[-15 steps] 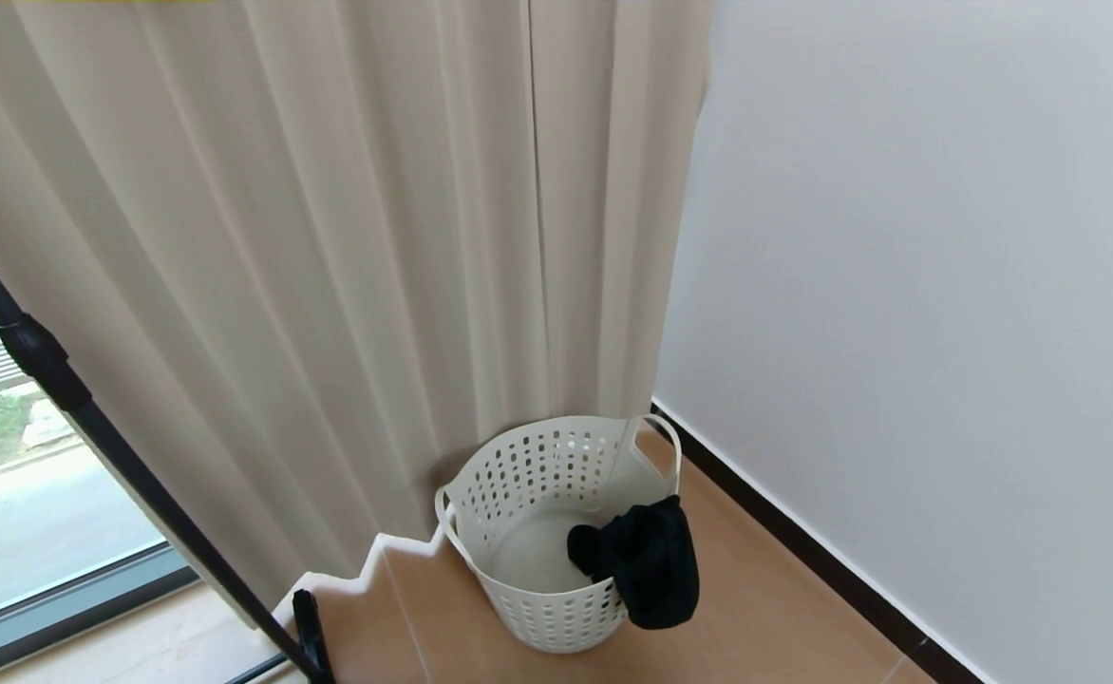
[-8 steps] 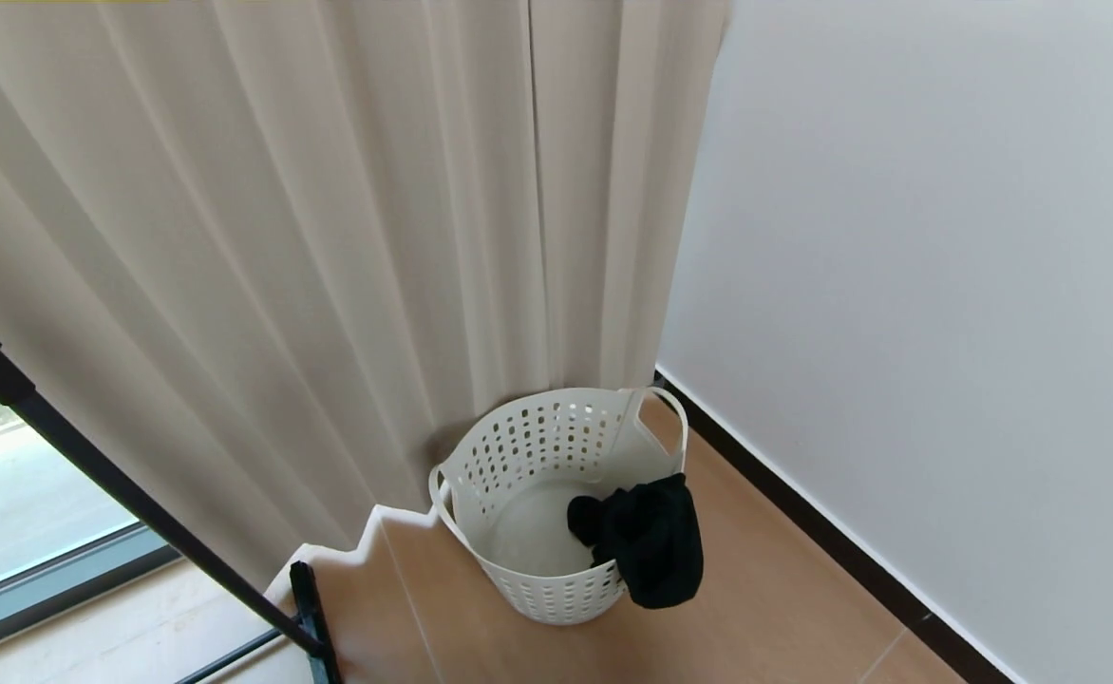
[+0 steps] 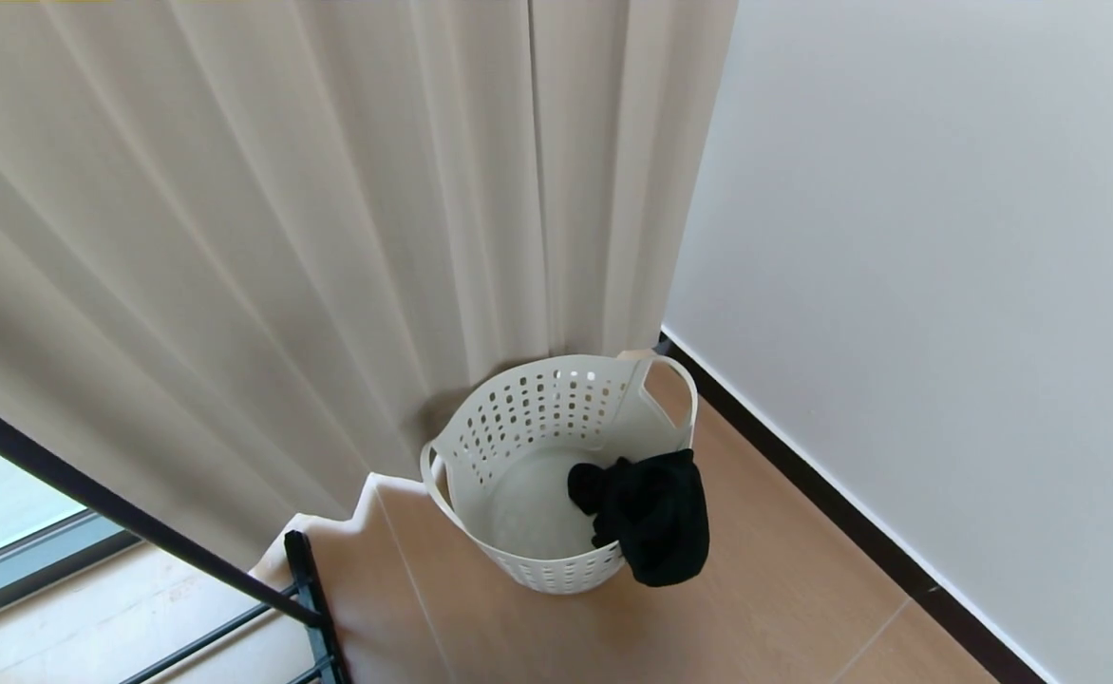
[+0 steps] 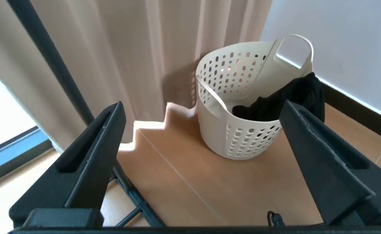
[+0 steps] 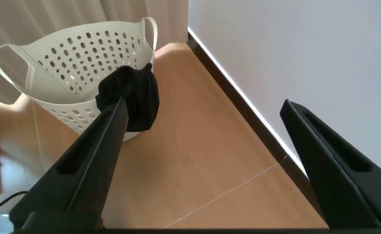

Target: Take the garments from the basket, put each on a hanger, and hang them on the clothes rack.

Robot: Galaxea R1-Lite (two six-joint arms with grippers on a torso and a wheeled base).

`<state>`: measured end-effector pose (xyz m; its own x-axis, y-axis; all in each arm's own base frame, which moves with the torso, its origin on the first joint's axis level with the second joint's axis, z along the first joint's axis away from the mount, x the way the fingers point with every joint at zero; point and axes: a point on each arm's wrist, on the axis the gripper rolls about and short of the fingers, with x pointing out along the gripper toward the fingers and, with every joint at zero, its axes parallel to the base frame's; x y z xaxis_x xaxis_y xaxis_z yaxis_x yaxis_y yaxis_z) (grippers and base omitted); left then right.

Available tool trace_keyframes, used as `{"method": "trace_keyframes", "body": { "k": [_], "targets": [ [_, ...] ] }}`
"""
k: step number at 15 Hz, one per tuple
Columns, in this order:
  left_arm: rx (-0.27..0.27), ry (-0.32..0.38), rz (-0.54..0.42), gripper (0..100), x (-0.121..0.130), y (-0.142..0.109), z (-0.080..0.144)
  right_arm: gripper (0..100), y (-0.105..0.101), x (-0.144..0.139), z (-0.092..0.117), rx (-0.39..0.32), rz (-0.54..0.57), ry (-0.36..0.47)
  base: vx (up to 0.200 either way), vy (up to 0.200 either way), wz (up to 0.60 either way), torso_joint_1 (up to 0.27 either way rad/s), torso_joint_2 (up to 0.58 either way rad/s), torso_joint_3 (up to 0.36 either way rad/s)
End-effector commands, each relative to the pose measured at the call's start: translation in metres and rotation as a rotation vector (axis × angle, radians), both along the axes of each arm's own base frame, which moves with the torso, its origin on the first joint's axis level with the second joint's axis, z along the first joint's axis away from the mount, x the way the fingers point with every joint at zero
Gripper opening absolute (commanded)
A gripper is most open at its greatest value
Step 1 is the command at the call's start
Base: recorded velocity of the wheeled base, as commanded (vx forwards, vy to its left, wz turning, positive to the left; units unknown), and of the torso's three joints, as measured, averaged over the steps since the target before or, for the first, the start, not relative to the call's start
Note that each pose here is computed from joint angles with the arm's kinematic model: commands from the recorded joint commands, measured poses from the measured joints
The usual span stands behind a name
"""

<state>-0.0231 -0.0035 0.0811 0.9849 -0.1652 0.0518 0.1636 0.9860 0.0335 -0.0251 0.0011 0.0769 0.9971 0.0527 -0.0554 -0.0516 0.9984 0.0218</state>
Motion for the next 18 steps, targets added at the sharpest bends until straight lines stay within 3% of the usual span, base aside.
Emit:
{"method": "trace_keyframes", "body": {
  "k": [1, 18],
  "targets": [
    [-0.001, -0.001, 0.000, 100, 0.0000, 0.0000, 0.0001, 100, 0.0000, 0.0000, 0.0000, 0.002, -0.001, 0.000, 0.000, 0.000, 0.00, 0.012, 0.00, -0.193],
    [-0.001, 0.000, 0.003, 100, 0.0000, -0.0001, -0.0001, 100, 0.0000, 0.0000, 0.0005, 0.007, 0.001, 0.000, 0.000, 0.000, 0.00, 0.002, 0.00, -0.197]
  ]
}}
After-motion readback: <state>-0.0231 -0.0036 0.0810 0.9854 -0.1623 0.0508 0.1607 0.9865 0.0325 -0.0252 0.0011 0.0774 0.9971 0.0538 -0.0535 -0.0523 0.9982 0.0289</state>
